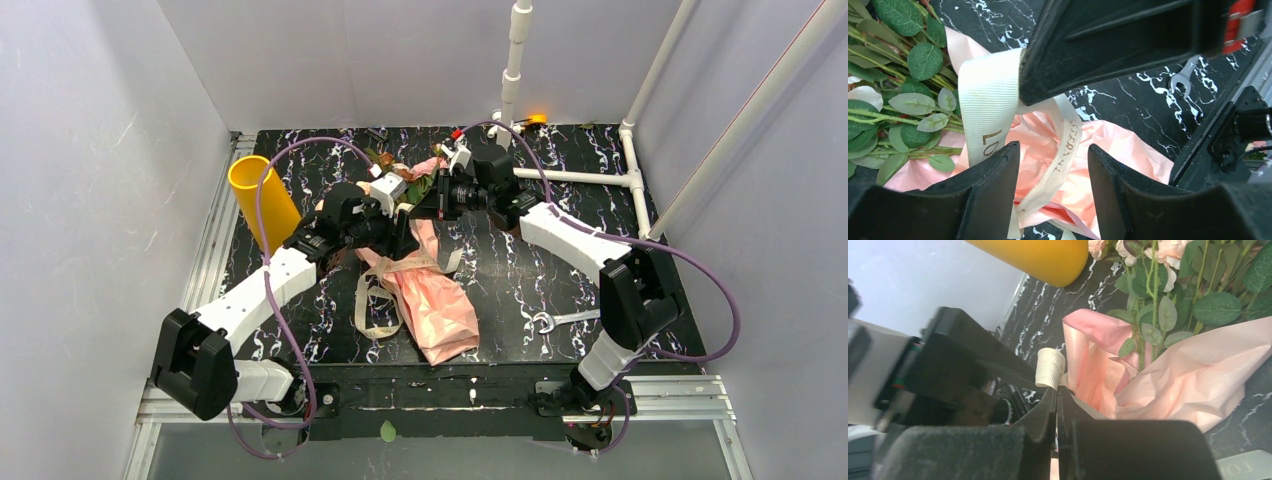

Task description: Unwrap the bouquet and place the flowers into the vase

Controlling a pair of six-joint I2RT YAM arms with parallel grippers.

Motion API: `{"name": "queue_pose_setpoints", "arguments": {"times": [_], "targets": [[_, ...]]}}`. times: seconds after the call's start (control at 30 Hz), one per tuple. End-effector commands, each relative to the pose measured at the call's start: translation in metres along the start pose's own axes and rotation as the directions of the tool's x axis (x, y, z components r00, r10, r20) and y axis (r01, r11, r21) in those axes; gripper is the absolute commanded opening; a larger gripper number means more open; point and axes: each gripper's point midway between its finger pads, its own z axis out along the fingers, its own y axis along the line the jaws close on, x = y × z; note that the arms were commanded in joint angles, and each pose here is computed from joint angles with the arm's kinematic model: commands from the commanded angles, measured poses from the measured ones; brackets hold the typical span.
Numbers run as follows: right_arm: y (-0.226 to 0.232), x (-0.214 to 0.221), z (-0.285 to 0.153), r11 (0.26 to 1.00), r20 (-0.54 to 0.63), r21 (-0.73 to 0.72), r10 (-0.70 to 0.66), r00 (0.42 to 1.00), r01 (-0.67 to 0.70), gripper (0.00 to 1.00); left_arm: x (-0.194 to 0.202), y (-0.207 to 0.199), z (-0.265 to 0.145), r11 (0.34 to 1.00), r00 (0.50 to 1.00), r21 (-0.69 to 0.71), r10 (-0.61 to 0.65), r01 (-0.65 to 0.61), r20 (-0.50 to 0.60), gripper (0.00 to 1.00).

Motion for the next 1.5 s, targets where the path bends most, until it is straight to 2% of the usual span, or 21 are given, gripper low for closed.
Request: {"name": "queue_pose_setpoints", "arguments": {"times": [0.0, 0.4, 0.67, 0.8, 0.93, 0.97, 1.13, 1.23, 1.47], "targets": [[0.012, -0.01, 0.002, 0.995, 0.037, -0.065, 0.084, 0.996, -0.082, 0.01, -0.006, 0.009, 0.003, 0.998, 0.999, -0.051, -0.019, 0.021, 0.033, 0.51], [0.015, -0.009, 0.006, 0.981, 0.041, -0.111, 0.163, 0.986, -0.158, 0.01, -0.002, 0.014, 0.018, 0.997, 0.998, -0.042, -0.06, 0.061, 0.033, 0.48], [0.019, -0.01, 0.008, 0.972, 0.04, -0.141, 0.196, 0.98, -0.188, 0.01, 0.002, 0.014, 0.025, 0.995, 0.996, -0.036, -0.088, 0.088, 0.018, 0.41], [0.019, -0.01, 0.008, 0.972, 0.037, -0.141, 0.196, 0.98, -0.189, 0.01, 0.002, 0.015, 0.025, 0.995, 0.996, -0.039, -0.091, 0.092, 0.018, 0.29], [0.016, -0.008, 0.008, 0.976, 0.037, -0.13, 0.181, 0.983, -0.175, 0.01, 0.002, 0.014, 0.024, 0.995, 0.996, -0.038, -0.088, 0.089, 0.021, 0.04], [0.014, -0.008, 0.007, 0.978, 0.04, -0.122, 0.174, 0.984, -0.168, 0.03, 0.0, 0.014, 0.022, 0.996, 0.996, -0.037, -0.085, 0.086, 0.027, 0.0], [0.004, -0.013, 0.0, 0.994, 0.045, -0.079, 0.081, 0.996, -0.077, 0.51, -0.005, 0.011, 0.013, 0.997, 0.997, -0.038, -0.069, 0.07, 0.047, 0.0], [-0.008, -0.016, -0.008, 0.997, 0.04, -0.066, 0.04, 0.998, -0.037, 0.61, -0.011, 0.009, 0.007, 0.997, 0.996, -0.028, -0.064, 0.066, 0.062, 0.0], [-0.025, -0.007, -0.026, 0.999, -0.01, -0.052, -0.018, 1.0, 0.018, 0.72, -0.038, -0.008, -0.009, 0.999, 0.993, 0.05, -0.027, 0.021, 0.116, 0.0]]}}
